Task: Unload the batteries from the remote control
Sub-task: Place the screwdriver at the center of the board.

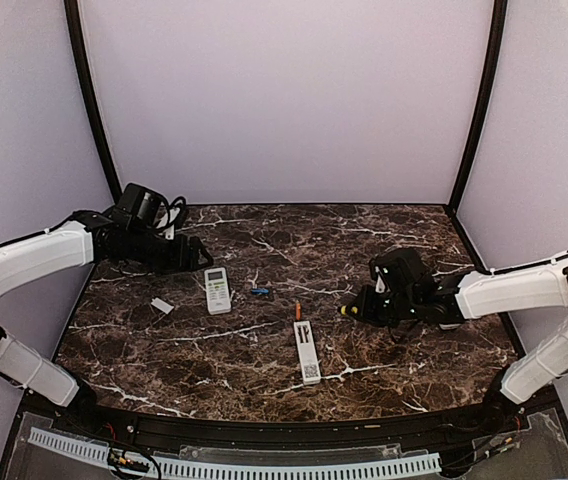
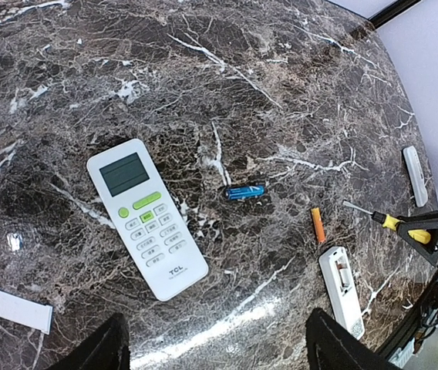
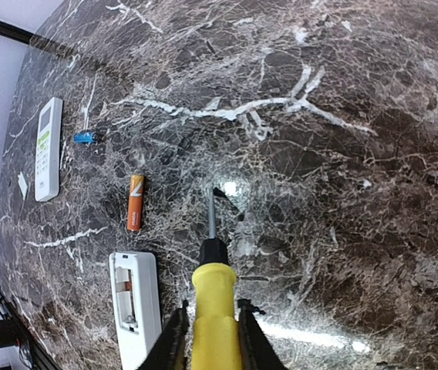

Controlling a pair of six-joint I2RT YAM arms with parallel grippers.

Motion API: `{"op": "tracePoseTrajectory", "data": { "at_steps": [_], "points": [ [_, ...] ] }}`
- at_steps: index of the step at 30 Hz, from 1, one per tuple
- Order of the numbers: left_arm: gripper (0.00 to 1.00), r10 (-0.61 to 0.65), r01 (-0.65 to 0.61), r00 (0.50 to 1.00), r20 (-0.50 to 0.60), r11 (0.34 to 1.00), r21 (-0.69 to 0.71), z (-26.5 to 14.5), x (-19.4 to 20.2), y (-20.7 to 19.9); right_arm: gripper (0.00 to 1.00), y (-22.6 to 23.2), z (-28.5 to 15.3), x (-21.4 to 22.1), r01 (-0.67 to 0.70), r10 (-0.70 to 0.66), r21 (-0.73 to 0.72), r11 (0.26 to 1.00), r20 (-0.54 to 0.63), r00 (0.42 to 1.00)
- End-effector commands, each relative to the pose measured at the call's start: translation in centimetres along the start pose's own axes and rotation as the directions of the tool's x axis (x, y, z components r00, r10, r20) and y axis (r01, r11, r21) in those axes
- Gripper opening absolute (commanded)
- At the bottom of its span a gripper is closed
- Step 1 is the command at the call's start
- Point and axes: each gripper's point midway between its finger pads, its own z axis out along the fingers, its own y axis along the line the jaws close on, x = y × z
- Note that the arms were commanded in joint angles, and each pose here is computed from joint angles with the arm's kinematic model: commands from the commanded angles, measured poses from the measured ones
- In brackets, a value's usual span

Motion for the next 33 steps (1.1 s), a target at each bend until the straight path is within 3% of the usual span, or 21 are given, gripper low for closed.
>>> {"op": "tracePoseTrajectory", "data": {
  "at_steps": [1, 14, 18, 26, 33],
  "points": [
    [0.77, -0.02, 0.02, 1.0, 0.012, 1.0, -0.018, 0.1, 0.4, 0.8, 0.27, -1.7, 0.6, 0.8, -0.01, 0.01, 0.044, 0.999, -0.004, 1.0],
    [0.77, -0.094, 0.09, 0.995, -0.024, 0.987, -0.131, 3.1, 1.8, 3.8, 0.71, -1.9, 0.1, 0.3, 0.014, -0.015, 0.068, 0.998, 0.022, 1.0],
    [0.77, -0.112, 0.104, 0.993, -0.041, 0.982, -0.158, 4.0, 2.3, 4.5, 0.83, -3.0, -0.1, 0.5, 0.017, -0.018, 0.133, 0.991, 0.01, 1.0],
    [0.77, -0.131, 0.119, 0.99, -0.056, 0.976, -0.185, 5.2, 2.7, 5.0, 0.9, -4.2, -0.6, 0.5, 0.074, -0.077, 0.263, 0.962, 0.002, 0.997],
    [0.78, -0.124, 0.105, 0.989, -0.086, 0.975, -0.193, 6.3, 3.3, 4.8, 0.92, -1.7, -0.7, 1.3, 0.271, -0.271, 0.251, 0.929, -0.036, 0.962]
  ]
}}
